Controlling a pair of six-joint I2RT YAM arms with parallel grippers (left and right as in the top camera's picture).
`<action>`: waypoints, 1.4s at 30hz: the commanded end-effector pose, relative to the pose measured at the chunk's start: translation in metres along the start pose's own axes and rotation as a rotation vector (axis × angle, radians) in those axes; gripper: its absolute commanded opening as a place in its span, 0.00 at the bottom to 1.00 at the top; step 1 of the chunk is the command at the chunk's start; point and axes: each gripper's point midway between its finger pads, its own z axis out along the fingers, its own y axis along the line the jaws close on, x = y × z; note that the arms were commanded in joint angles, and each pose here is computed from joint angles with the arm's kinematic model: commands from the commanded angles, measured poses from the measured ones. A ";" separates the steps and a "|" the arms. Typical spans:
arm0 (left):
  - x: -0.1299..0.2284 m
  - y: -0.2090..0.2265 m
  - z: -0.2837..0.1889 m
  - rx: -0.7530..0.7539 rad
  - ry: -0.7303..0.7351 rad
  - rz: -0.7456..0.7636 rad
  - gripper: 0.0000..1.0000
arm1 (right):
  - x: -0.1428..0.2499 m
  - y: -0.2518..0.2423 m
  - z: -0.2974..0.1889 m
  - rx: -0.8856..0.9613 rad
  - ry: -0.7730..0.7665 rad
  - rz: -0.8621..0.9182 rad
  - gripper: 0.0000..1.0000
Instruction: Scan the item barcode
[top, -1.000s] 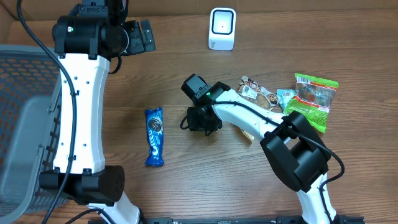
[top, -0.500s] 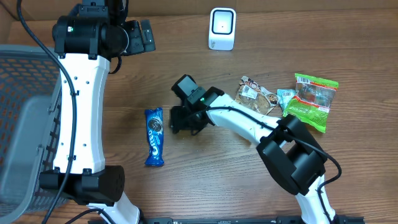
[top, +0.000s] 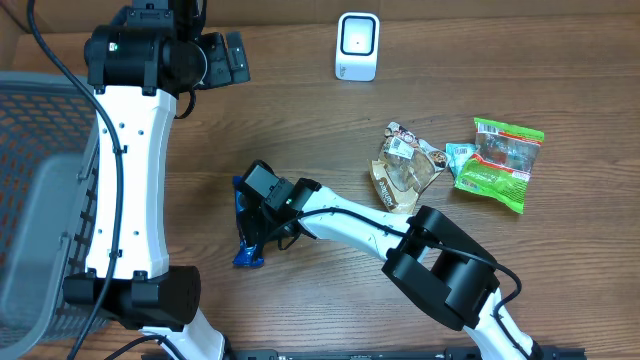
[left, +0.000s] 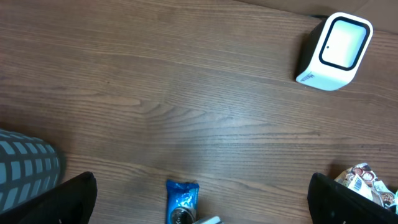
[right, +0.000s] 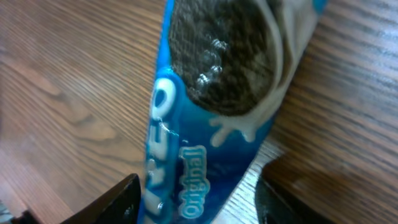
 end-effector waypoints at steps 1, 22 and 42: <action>-0.008 0.001 -0.020 0.003 -0.057 0.017 1.00 | -0.003 -0.018 0.008 0.056 -0.006 0.019 0.52; -0.008 0.001 -0.020 0.003 -0.057 0.017 1.00 | -0.047 -0.030 -0.194 -0.438 0.146 -0.060 0.04; -0.008 0.001 -0.020 0.003 -0.057 0.017 1.00 | -0.119 -0.105 -0.359 -1.072 -0.090 0.200 0.04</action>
